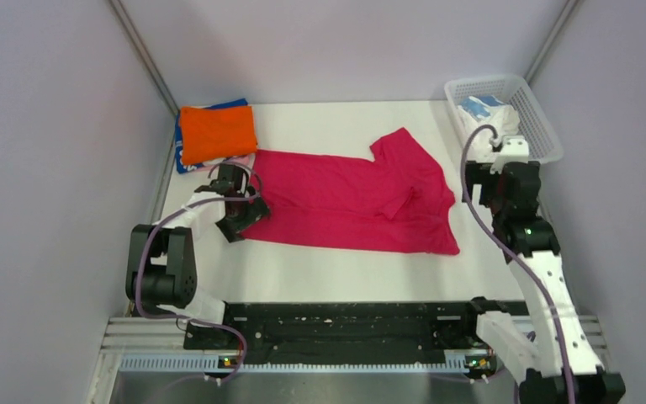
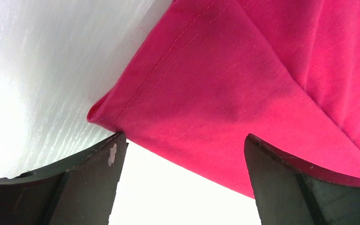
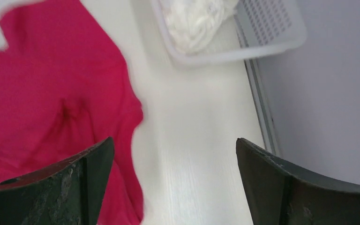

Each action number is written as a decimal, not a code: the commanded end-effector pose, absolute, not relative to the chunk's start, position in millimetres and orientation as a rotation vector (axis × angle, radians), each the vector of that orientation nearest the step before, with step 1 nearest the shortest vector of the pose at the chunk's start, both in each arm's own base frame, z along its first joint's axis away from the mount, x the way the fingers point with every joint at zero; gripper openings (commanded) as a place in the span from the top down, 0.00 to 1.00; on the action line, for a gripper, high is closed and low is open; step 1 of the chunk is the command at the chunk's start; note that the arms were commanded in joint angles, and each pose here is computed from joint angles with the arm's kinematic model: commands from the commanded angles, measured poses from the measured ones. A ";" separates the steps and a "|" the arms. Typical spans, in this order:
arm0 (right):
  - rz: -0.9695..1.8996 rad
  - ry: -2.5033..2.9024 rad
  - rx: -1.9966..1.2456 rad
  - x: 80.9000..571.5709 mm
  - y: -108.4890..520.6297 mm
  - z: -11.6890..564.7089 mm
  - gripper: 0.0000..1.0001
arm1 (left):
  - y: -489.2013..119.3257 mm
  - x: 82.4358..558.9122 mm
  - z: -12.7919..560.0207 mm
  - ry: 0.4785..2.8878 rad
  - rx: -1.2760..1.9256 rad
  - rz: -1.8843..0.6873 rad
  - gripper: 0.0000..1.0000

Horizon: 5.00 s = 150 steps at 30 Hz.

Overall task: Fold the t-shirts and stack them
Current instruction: Fold the flattened tshirt in 1/3 of the way

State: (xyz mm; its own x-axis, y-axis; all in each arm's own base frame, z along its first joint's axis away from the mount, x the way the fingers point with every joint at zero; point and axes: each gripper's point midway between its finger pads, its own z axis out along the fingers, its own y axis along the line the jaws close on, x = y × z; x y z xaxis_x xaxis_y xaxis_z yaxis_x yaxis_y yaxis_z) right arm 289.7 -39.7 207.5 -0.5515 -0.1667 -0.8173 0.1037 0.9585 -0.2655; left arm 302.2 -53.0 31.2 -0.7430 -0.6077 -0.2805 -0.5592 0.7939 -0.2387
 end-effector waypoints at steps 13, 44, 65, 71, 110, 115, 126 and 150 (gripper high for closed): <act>0.677 1.988 0.181 324.6 118.9 208.3 0.01 | -52.0 301.5 50.3 2.565 -0.876 -0.231 0.01; 0.553 2.269 0.189 370.5 203.5 65.7 0.01 | -41.8 297.2 44.7 2.572 -0.896 -0.144 0.01; 0.344 2.232 0.163 404.6 189.6 113.3 0.01 | -31.8 292.3 69.0 2.518 -0.875 -0.097 0.01; 0.460 2.297 0.114 344.9 194.2 91.4 0.01 | -34.7 292.1 69.5 2.519 -0.861 -0.120 0.01; 0.158 2.327 0.346 298.3 130.6 73.2 0.01 | -89.2 351.5 99.3 2.427 -0.684 -0.491 0.01; 0.095 2.335 0.504 291.3 105.9 40.6 0.01 | -85.0 360.7 57.6 2.531 -0.741 -0.405 0.02; -0.034 2.480 0.724 213.7 67.9 1.2 0.01 | -65.5 259.3 13.2 2.644 -0.852 -0.280 0.01; 0.087 1.989 0.350 320.5 83.9 173.3 0.01 | -39.1 331.1 120.5 2.383 -0.811 -0.117 0.01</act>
State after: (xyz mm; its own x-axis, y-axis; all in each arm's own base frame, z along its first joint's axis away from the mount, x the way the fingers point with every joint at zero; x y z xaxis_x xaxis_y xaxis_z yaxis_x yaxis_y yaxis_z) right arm 267.0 73.9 122.6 -0.5282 0.3695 -0.7646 0.2979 0.9238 0.2406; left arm 291.4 -64.9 98.3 -0.6662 -0.6130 -0.4247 -0.4805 0.7883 -0.3842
